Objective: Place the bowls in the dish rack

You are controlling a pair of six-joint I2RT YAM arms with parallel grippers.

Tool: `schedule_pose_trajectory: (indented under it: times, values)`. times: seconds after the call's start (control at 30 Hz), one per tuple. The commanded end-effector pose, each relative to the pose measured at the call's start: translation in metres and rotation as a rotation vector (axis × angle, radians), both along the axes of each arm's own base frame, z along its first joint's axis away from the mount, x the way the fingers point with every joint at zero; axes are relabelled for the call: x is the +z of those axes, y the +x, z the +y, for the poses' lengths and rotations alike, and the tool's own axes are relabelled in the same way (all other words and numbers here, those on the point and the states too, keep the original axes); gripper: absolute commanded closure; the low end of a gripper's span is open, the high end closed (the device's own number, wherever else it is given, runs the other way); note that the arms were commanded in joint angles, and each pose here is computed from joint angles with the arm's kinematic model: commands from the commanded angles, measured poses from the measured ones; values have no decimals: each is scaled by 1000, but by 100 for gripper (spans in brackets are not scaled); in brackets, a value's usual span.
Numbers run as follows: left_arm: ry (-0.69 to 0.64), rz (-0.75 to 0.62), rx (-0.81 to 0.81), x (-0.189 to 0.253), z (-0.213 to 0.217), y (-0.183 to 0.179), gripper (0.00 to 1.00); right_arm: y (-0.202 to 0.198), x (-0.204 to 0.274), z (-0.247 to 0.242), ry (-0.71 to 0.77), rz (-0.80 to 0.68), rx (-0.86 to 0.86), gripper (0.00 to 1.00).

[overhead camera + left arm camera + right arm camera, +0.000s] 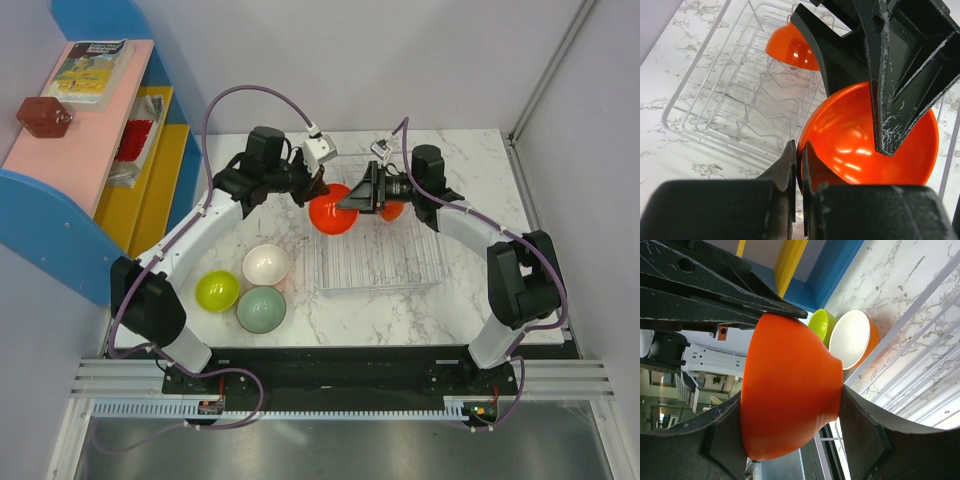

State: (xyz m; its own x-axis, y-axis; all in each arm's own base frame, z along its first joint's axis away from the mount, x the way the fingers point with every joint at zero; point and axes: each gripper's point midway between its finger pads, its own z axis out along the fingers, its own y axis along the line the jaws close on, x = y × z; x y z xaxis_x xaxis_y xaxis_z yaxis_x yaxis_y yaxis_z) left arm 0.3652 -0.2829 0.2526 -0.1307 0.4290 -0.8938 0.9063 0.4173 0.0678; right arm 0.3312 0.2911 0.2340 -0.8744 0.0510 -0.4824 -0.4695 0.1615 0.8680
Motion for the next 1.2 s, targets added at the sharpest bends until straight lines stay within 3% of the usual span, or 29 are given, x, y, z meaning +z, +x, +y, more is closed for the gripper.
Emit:
schedule_pose_trajectory:
  times: [0.0,0.03,0.1,0.13,0.17,0.23,0.27,0.37,0.6,0.67,0.83,0.97,1.07,1.17]
  values:
    - [-39,-71,-20,22,-7,7,98,-11,27,1,81,-106,90,95]
    - [-40,-62,-17,21,-7,7,98,-11,27,1,81,-105,89,100]
    - [-36,-53,-12,17,-6,7,81,-10,26,1,78,-104,81,100]
    - [-33,-48,-10,14,-6,7,63,-10,27,1,74,-106,76,100]
    - [-31,-49,-8,14,-5,7,33,-9,23,0,60,-109,72,100]
    - [-31,-39,6,11,-2,8,5,-5,20,-1,34,-115,38,100]
    - [-30,-36,13,10,-1,9,0,-3,17,-3,9,-129,30,100]
    - [-60,-22,54,16,14,18,0,7,13,-7,-37,-142,-27,100]
    - [-164,57,223,21,100,40,0,38,15,-23,-155,-208,-195,100]
    - [-165,48,252,22,116,32,0,57,4,-38,-287,-195,-322,100]
    - [-95,71,324,-12,151,4,0,93,24,-66,-499,-330,-515,100]
    - [-75,104,385,-21,172,-14,0,121,33,-90,-779,-472,-698,100]
    - [-68,131,471,-24,201,-22,0,129,36,-96,-1008,-571,-778,100]
    - [-67,158,543,-32,222,-33,0,132,30,-85,-1107,-614,-773,100]
